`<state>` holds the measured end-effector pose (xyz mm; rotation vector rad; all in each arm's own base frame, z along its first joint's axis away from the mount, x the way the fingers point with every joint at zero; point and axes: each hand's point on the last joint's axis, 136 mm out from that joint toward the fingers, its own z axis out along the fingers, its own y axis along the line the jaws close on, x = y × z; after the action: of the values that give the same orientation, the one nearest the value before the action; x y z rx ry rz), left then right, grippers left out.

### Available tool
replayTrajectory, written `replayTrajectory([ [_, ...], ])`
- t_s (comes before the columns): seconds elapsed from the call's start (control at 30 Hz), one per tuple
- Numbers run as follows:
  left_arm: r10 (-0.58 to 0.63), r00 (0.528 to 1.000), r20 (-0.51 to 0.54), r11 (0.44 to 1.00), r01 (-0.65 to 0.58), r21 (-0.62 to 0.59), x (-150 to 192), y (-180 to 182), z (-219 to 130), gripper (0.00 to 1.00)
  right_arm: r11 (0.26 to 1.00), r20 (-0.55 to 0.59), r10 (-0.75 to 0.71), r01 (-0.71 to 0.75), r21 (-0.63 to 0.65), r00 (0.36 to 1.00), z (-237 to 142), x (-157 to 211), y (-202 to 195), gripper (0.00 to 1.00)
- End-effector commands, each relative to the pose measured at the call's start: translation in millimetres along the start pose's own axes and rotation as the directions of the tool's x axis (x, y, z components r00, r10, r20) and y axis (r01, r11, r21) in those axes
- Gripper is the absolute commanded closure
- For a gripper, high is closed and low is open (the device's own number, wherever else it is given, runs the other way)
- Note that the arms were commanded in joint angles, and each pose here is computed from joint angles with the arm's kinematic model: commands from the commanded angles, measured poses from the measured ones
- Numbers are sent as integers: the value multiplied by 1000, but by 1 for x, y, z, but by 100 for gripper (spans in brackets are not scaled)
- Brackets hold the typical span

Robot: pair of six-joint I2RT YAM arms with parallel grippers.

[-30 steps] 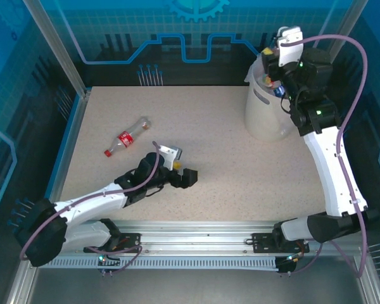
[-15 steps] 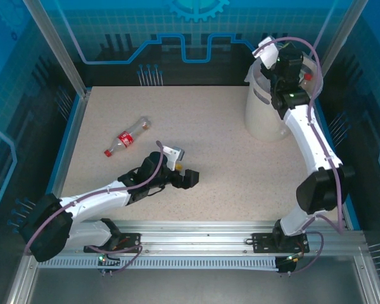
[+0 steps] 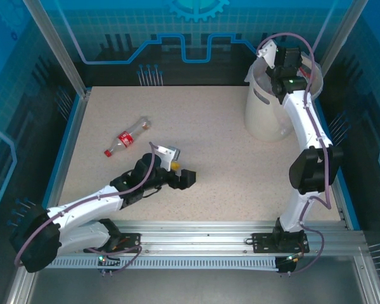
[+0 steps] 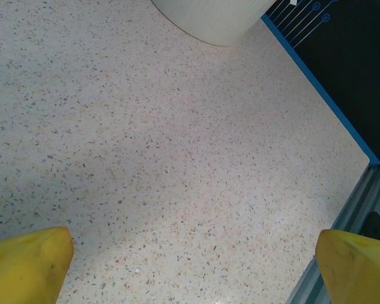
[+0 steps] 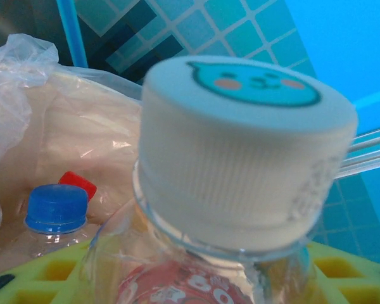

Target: Put the plastic bottles in the bin

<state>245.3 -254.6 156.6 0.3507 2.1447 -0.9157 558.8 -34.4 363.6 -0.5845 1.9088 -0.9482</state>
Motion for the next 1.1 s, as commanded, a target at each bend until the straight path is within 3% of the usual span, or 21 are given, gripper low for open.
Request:
replayTrajectory([
  [0.0,13,1000,-7,1000,-13,-15,7,3,-4,1,1000,-60,10,-11,-29,998,7,13,-1,43],
  [0.1,11,1000,-7,1000,-11,-14,7,3,-4,1,999,-68,20,-23,-41,997,9,14,-1,40],
  [0.27,13,1000,-5,1000,-13,-22,7,5,-5,1,996,-64,62,-65,-55,996,2,11,-11,19],
  [0.57,12,1000,-6,1000,-12,-23,6,5,-3,1,965,-5,227,-226,-131,974,-33,-10,-42,7],
  [0.73,7,1000,-6,1000,-7,-28,5,5,-1,1,911,4,372,-365,-194,928,-39,-12,-49,15],
  [0.97,-1,1000,-5,995,0,-96,4,17,-3,1,806,-39,524,-511,-298,851,-8,-1,-37,43],
  [1.07,-9,1000,-3,995,9,-98,4,17,-3,1,760,-64,577,-564,-322,814,10,6,-29,43],
])
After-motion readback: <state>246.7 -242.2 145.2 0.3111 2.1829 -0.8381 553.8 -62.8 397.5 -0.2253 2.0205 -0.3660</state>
